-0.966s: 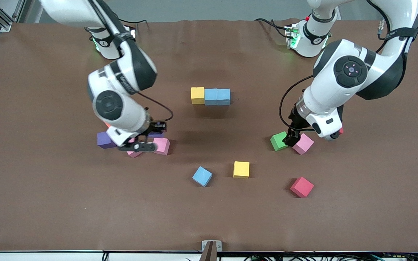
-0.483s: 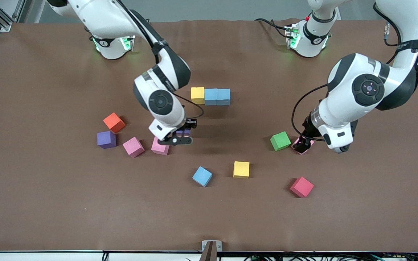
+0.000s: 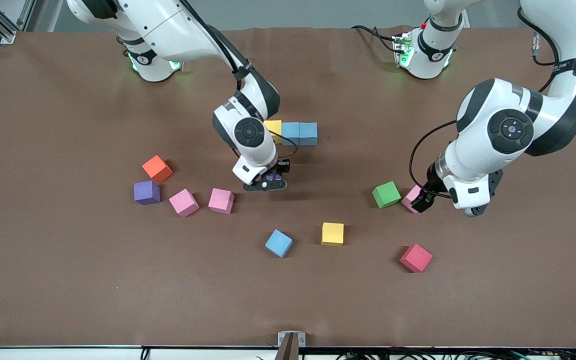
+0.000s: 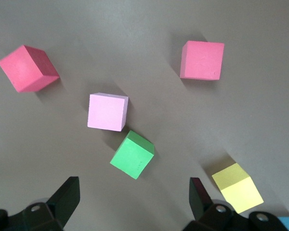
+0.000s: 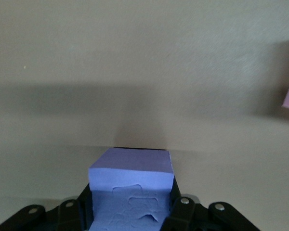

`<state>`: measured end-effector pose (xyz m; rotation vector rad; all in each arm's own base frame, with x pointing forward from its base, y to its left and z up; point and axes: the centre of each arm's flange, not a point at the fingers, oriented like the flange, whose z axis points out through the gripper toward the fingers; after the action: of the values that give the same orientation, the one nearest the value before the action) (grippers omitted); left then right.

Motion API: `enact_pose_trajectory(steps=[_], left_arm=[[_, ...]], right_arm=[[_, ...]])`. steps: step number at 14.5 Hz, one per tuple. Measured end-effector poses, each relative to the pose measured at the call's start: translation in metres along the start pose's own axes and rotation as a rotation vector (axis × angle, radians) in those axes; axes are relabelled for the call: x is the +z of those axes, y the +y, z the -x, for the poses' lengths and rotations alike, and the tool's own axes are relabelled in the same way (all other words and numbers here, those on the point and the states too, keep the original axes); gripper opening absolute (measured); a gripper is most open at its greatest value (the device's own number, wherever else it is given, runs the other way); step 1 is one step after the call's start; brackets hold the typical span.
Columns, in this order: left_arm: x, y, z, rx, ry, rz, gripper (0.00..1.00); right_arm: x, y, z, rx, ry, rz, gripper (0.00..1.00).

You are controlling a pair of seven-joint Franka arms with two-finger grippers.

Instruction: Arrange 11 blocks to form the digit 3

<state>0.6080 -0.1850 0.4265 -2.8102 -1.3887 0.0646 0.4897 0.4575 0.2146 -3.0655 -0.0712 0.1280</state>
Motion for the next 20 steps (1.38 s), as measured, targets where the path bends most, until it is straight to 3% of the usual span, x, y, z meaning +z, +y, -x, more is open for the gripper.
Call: enact_pose_trajectory(steps=[2, 6, 10, 20], left_arm=[[-0.02, 0.0, -0.006, 0.038, 0.003, -0.008, 1.0], [-0.039, -0.002, -0.011, 0.114, 0.002, -0.027, 1.0], [-0.041, -0.004, -0.009, 0.187, -0.001, -0.04, 1.0], [-0.078, -0.02, -0.003, 0.289, 0.03, -0.086, 1.0]], right_arm=[[0.005, -0.003, 0.008, 0.015, -0.005, 0.006, 0.59], [0.008, 0.005, 0.021, 0.024, 0.043, -0.022, 0.59], [0.008, 0.01, 0.028, 0.089, 0.038, -0.017, 0.59], [0.01, 0.011, 0.048, 0.069, 0.026, 0.007, 0.59]])
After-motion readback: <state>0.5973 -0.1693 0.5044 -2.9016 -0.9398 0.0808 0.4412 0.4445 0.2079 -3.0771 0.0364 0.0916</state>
